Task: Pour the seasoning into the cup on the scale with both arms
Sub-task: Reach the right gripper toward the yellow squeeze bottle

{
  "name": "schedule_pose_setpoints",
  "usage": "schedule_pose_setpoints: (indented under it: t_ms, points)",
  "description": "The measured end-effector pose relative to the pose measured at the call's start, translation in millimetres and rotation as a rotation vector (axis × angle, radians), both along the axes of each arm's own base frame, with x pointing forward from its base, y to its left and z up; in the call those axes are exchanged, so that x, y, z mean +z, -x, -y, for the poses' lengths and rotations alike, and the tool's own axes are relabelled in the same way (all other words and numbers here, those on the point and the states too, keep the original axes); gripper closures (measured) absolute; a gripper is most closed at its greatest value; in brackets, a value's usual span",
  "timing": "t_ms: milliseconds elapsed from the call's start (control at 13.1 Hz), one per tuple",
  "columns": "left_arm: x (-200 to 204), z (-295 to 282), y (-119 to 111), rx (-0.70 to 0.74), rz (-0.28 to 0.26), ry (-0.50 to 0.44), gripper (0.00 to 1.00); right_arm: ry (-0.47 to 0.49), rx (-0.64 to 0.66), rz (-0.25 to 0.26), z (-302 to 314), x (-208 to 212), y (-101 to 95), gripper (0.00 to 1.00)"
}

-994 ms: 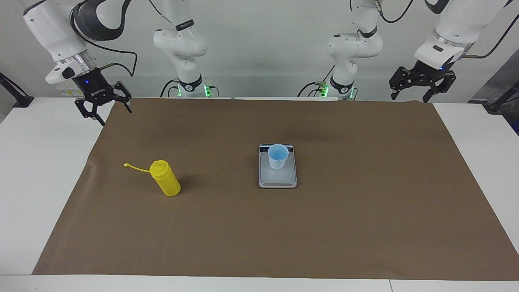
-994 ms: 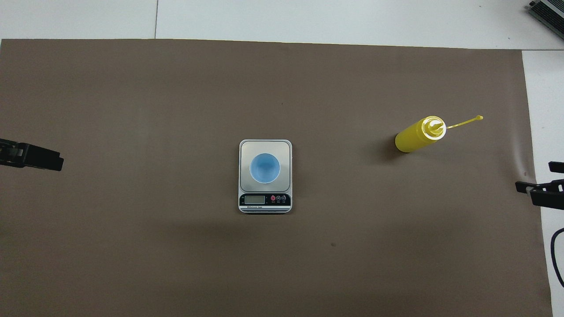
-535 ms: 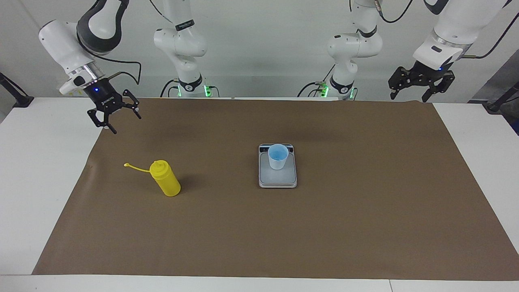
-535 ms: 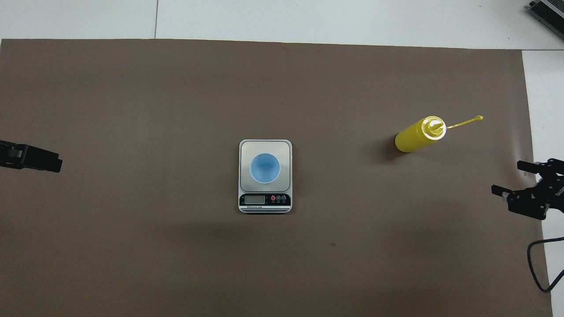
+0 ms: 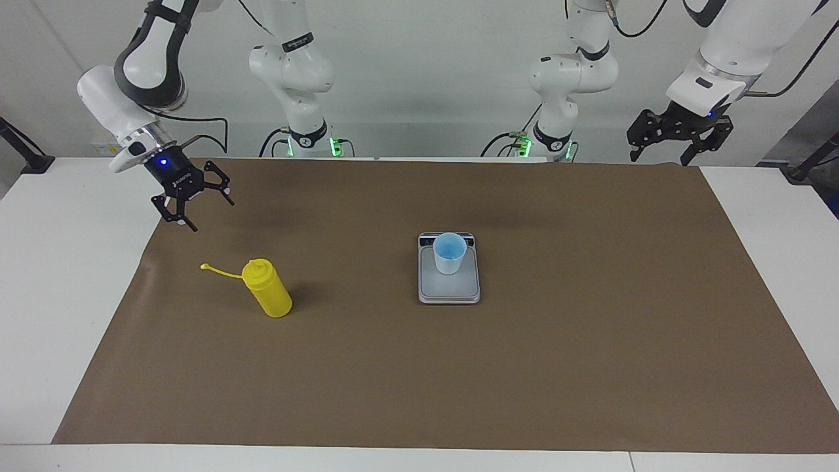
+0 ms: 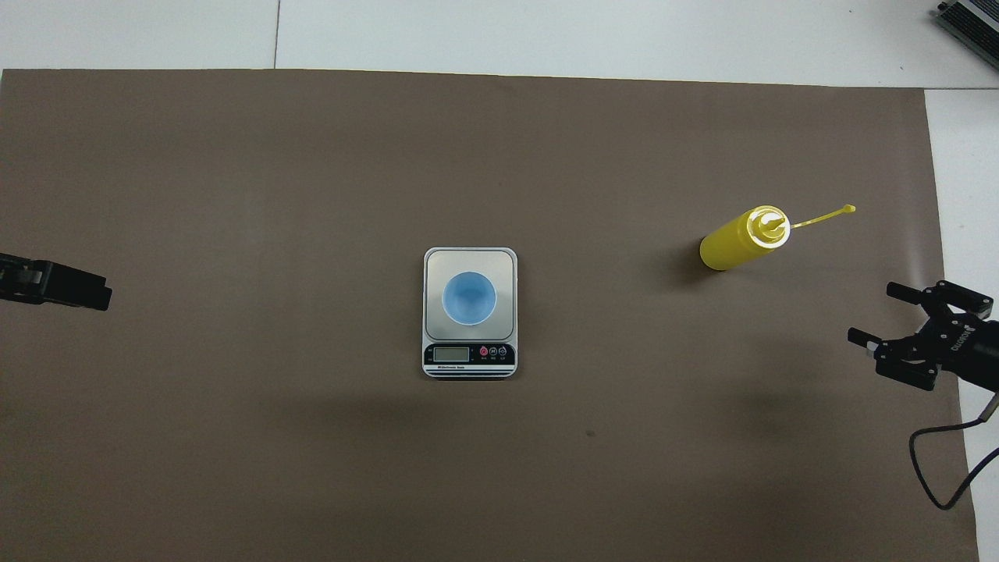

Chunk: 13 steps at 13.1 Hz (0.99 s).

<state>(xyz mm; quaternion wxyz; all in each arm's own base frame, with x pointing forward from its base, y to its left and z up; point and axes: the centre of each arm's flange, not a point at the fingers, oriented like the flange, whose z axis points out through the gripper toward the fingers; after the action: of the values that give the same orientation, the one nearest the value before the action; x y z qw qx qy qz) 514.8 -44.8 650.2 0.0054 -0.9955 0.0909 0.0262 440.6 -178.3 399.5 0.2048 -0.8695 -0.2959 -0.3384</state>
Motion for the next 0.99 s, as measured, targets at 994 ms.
schedule_pose_setpoints:
  t_ms: [994]
  points:
    - [-6.8,-6.9,3.3,0.009,-0.014,0.007,0.00,-0.173,0.130,0.257,-41.2,-154.1,-20.9,0.00]
